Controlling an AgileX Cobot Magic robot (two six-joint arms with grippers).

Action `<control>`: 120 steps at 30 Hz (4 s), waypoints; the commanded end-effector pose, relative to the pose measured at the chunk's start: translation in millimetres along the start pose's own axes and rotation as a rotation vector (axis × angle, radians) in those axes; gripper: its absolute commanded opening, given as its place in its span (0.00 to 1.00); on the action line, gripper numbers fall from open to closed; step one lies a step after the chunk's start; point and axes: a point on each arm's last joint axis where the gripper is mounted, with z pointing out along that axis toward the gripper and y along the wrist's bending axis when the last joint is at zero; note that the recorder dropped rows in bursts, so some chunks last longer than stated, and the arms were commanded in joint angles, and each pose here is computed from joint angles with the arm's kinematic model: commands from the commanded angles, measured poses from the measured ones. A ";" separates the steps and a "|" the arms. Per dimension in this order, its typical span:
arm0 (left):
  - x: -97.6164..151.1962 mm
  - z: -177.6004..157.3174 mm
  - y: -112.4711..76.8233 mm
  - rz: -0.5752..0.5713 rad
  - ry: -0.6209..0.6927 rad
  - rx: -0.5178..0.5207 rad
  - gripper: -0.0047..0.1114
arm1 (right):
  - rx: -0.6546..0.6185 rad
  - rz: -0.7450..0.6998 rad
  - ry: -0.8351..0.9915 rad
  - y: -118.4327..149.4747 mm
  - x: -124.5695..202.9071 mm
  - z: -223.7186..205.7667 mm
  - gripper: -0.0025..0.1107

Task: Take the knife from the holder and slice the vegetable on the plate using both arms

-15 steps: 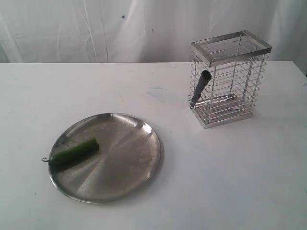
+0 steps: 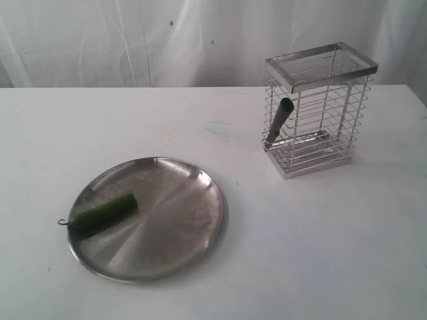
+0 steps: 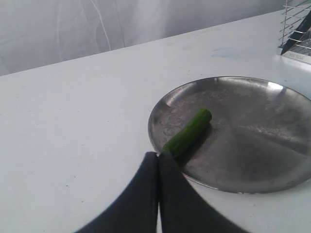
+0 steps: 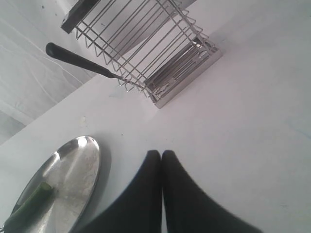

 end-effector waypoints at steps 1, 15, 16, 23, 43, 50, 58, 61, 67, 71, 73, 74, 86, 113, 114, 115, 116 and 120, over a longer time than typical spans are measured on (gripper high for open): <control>1.0 -0.1 0.1 -0.004 0.002 -0.002 0.04 | 0.008 -0.023 -0.004 -1.4 1.0 0.1 0.02; 1.0 -0.1 0.1 -0.004 0.002 -0.002 0.04 | 0.008 -0.022 -0.004 -1.4 1.0 0.1 0.02; 1.0 -0.1 0.1 -0.004 0.002 -0.002 0.04 | 0.008 -0.022 -0.004 -1.4 1.0 0.1 0.02; 1.0 -0.1 0.1 -0.004 0.002 -0.002 0.04 | -0.131 -0.118 -0.181 11.8 -14.5 -2.2 0.02; 1.0 -0.1 0.1 -0.004 0.002 -0.002 0.04 | -1.076 -0.381 -0.649 92.0 -45.6 -73.5 0.02; 1.0 -0.1 0.1 -0.004 0.002 -0.002 0.04 | -1.107 -0.224 -0.563 91.9 -48.0 -73.5 0.02; 1.0 -0.1 0.1 -0.004 0.002 -0.002 0.04 | -0.584 -0.441 -0.608 109.7 -117.2 -89.6 0.02; 1.0 -0.1 0.1 -0.004 0.002 -0.002 0.04 | -0.504 -0.547 -0.603 129.1 -147.0 -90.3 0.02; 1.0 -0.1 0.1 -0.004 0.002 -0.002 0.04 | -0.352 -0.704 -0.514 154.0 -182.1 -33.9 0.02; 1.0 -0.1 0.1 -0.004 0.002 -0.002 0.04 | -0.292 -0.726 -0.455 154.1 -184.2 -7.2 0.02; 1.0 -0.1 0.1 -0.004 0.002 -0.002 0.04 | -0.290 -0.727 -0.449 154.1 -184.0 -5.5 0.02; 1.0 -0.1 0.1 -0.004 0.002 -0.002 0.04 | -0.290 -0.727 -0.449 154.1 -184.0 -5.5 0.02; 1.0 -0.1 0.1 -0.004 0.002 -0.002 0.04 | 0.047 -0.859 -0.533 129.8 -198.6 -29.3 0.02; 1.0 -0.1 0.1 -0.004 0.002 -0.002 0.04 | -0.168 -0.755 0.454 164.2 -152.4 117.9 0.44; 1.0 -0.1 0.1 -0.004 0.002 -0.002 0.04 | -0.172 -0.773 0.458 167.9 -151.6 124.8 0.44; 1.0 -0.1 0.1 -0.004 0.002 -0.002 0.04 | -0.178 -0.797 0.463 172.4 -149.7 133.4 0.44; 1.0 -0.1 0.1 -0.004 0.002 -0.002 0.04 | -0.183 -0.824 0.466 176.6 -147.7 141.7 0.44; 1.0 -0.1 0.1 -0.004 0.002 -0.002 0.04 | -0.174 -0.886 0.504 184.7 -138.3 174.4 0.44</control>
